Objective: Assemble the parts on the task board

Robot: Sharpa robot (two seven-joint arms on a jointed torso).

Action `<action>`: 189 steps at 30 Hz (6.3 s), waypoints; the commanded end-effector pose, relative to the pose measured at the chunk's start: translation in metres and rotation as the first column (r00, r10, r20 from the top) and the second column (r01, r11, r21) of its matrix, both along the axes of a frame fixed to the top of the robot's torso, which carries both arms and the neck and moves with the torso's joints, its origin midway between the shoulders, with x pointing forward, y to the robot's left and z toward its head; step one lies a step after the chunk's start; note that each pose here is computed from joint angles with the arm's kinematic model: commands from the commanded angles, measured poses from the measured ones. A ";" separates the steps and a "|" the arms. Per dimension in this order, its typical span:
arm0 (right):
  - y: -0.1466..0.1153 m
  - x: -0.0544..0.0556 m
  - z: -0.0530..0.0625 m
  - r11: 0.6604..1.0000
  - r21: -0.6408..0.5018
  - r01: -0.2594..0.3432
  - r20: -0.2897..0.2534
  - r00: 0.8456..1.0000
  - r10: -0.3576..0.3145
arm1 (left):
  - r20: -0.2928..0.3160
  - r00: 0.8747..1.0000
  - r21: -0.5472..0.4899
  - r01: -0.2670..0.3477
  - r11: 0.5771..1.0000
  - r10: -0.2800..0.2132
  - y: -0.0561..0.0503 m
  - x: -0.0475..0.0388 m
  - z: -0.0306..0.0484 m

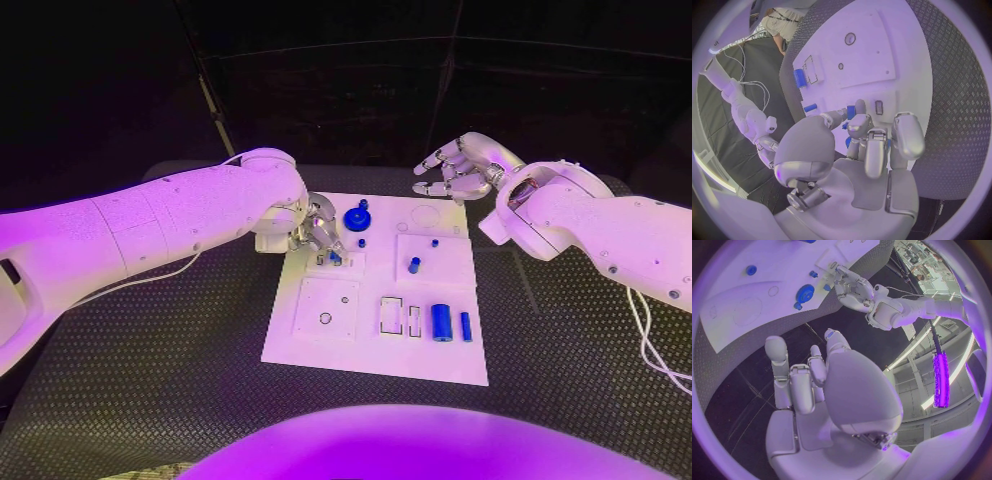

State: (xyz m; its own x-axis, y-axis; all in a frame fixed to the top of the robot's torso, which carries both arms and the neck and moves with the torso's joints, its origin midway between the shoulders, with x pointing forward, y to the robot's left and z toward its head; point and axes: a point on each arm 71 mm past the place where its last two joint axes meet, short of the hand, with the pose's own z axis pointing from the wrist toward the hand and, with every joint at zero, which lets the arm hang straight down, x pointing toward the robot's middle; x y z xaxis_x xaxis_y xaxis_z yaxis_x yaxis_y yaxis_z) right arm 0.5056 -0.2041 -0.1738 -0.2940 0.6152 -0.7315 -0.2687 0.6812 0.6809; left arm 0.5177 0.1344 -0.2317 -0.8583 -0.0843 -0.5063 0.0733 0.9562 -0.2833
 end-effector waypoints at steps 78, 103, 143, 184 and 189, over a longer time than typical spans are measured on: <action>0.006 0.001 0.000 1.000 0.000 -0.023 -0.006 1.000 0.023 | -0.005 0.999 0.099 0.039 0.994 -0.039 -0.014 0.0088 -0.0099; 0.006 0.001 -0.001 1.000 -0.004 -0.026 -0.013 1.000 0.026 | -0.023 0.998 0.115 0.052 0.992 -0.050 -0.014 0.0090 -0.0119; 0.005 0.001 -0.001 1.000 -0.004 -0.023 -0.011 1.000 0.023 | -0.018 0.999 0.116 0.040 0.992 -0.038 -0.012 0.0112 -0.0121; 0.003 0.004 -0.002 1.000 -0.005 -0.015 -0.008 1.000 0.015 | 0.049 0.999 0.051 -0.001 0.999 -0.001 -0.005 0.0128 0.0057; 0.000 0.005 -0.003 1.000 -0.008 -0.007 -0.009 1.000 0.007 | 0.108 0.994 -0.014 -0.030 0.999 0.032 0.003 0.0202 0.0360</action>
